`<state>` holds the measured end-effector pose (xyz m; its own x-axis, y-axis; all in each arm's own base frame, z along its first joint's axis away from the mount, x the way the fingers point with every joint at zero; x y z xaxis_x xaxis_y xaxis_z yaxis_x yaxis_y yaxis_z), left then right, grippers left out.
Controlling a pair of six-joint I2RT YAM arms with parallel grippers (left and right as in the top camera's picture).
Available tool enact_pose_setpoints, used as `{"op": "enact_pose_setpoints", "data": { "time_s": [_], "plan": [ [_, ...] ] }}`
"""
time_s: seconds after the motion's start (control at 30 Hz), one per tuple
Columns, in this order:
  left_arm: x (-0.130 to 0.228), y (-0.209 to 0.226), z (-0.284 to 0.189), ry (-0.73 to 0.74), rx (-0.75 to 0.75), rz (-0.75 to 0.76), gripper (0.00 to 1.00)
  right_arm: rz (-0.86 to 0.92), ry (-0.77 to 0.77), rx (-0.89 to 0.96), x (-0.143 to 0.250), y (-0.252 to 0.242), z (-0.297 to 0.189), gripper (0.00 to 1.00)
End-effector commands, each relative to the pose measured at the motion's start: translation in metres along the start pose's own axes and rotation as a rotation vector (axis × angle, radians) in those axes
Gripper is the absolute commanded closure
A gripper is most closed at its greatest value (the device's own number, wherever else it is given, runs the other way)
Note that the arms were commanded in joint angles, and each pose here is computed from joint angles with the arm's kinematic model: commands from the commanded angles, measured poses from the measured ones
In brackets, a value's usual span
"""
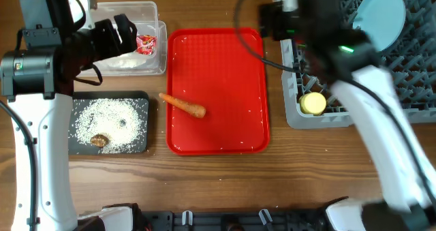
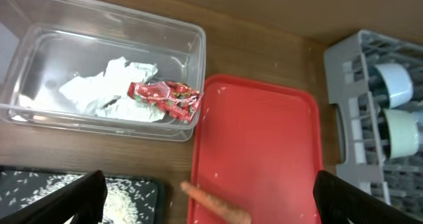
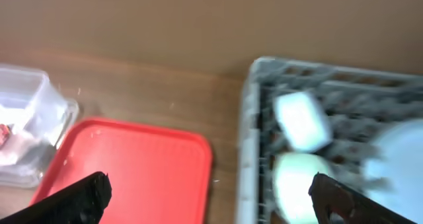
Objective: Sort waste into correct bins and load items into the dishwasher rack
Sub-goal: 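Release the bowl and raise the right gripper from the rack, then reach the left gripper to the carrot on the red tray and grasp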
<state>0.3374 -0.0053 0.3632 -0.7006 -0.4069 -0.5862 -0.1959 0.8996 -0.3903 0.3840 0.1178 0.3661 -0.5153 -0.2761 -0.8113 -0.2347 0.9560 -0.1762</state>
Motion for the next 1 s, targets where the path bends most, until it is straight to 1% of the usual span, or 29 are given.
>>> {"op": "enact_pose_setpoints", "data": {
  "time_s": [0.0, 0.1, 0.2, 0.23, 0.33, 0.4, 0.43, 0.5, 0.57, 0.7, 0.77, 0.9, 0.97],
  "plan": [
    [0.002, -0.006, -0.001, 0.032, 0.058, -0.054, 0.0, 0.047, -0.007, 0.082, 0.006, -0.049, -0.041, 0.0],
    [0.004, -0.01, 0.002, 0.057, 0.088, -0.053, 0.02, 0.099, 0.057, 0.159, 0.023, -0.084, -0.053, 0.0],
    [0.016, -0.018, 0.017, 0.131, 0.094, -0.044, 0.02, 0.128, 0.117, 0.184, 0.037, -0.099, -0.052, 0.0],
    [0.025, -0.023, 0.028, 0.188, 0.087, -0.044, 0.05, 0.14, 0.134, 0.179, 0.041, -0.103, -0.05, 0.0],
    [0.053, -0.037, 0.063, 0.353, 0.049, -0.084, 0.04, 0.157, 0.152, 0.146, 0.046, -0.104, -0.044, 0.0],
    [0.074, -0.048, 0.088, 0.451, 0.02, -0.07, 0.09, 0.157, 0.162, 0.14, 0.047, -0.103, -0.039, 0.0],
    [0.085, -0.051, 0.102, 0.492, -0.012, -0.067, 0.11, 0.157, 0.17, 0.137, 0.048, -0.103, -0.036, 0.0],
    [0.101, -0.053, 0.122, 0.538, -0.103, -0.093, 0.13, 0.164, 0.184, 0.127, 0.05, -0.102, -0.032, 0.0],
    [0.122, -0.051, 0.145, 0.58, -0.232, -0.175, 0.13, 0.167, 0.204, 0.084, 0.054, -0.097, -0.026, 0.0],
    [0.15, -0.049, 0.17, 0.639, -0.388, -0.318, 0.16, 0.173, 0.252, 0.027, 0.062, -0.09, -0.016, 0.0],
    [0.159, -0.047, 0.18, 0.648, -0.443, -0.374, 0.17, 0.174, 0.284, 0.016, 0.067, -0.088, -0.011, 0.0],
    [0.168, -0.041, 0.192, 0.653, -0.509, -0.426, 0.17, 0.183, 0.346, 0.005, 0.078, -0.086, -0.002, 0.0],
    [0.17, -0.038, 0.193, 0.645, -0.541, -0.459, 0.2, 0.195, 0.371, 0.002, 0.082, -0.085, 0.005, 0.0]
  ]
}}
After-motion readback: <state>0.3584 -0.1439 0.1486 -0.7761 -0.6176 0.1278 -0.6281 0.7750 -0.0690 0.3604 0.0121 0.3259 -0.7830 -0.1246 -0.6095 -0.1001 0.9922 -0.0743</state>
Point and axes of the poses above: each gripper's point midway between its finger pads, its own z axis out along the fingers, its own y axis along the line the jaws close on, x = y × z, the point moved 6 cm from there along -z, back along the fingers, and after that the axes turned 9 degrees about -z, right-handed, at the moved point
